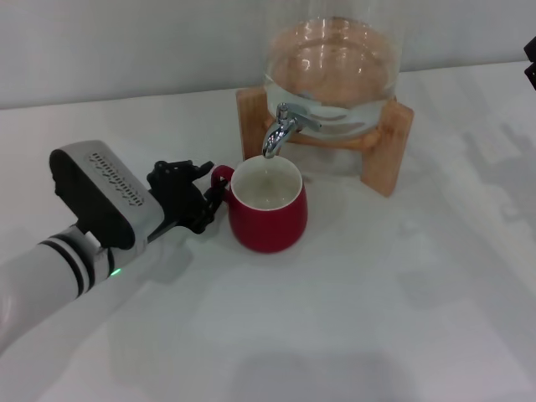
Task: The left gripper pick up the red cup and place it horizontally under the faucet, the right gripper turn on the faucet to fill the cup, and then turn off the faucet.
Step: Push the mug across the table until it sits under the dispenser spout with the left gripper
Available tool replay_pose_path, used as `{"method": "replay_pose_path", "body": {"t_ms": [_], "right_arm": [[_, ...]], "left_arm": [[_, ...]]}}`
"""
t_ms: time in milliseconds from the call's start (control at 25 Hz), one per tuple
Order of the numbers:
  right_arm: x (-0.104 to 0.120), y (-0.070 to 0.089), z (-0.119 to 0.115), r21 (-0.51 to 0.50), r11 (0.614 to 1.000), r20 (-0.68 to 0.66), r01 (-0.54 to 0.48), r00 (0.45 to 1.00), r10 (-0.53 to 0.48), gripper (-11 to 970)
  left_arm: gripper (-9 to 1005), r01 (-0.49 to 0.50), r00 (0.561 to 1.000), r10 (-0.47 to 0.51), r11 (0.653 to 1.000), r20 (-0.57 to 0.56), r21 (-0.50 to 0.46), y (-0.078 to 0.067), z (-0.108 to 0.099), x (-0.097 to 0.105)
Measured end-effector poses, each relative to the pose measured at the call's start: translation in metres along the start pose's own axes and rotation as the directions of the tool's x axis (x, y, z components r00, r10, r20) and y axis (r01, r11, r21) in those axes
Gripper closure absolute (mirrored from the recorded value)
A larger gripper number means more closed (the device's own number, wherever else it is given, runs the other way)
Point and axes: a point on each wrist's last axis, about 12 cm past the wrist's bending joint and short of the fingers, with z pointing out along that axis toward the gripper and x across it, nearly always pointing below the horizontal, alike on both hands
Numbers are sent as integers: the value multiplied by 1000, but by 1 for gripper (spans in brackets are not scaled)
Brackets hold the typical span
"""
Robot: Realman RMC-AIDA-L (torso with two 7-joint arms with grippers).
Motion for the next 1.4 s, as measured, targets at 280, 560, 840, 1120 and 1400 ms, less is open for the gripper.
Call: {"method": "replay_pose_path", "body": {"t_ms": [280,560,840,1120,1400], "right_arm": [[0,1,1,-4,1000,3,-1,1000,1,236],[0,1,2,-5,1000,3,-1,1000,1,236],[0,1,2,-6,1000,4,-1,1000,1,236],[0,1,3,-7,1000,4,-1,1000,1,236],[0,2,2,-17,1000,1,-1,1000,1,236]], "left_arm": [[709,15,1000,-15,1000,1,-20,2,-1,1],[708,26,1000,-25,999,12,-33,4,-2,0],[708,30,1000,-30,999,9,-34,4,-2,1],[709,38,999,-37,999,8,-35,2,-3,3],[709,49,999,-48,998,9,-40,3,-3,3]]}}
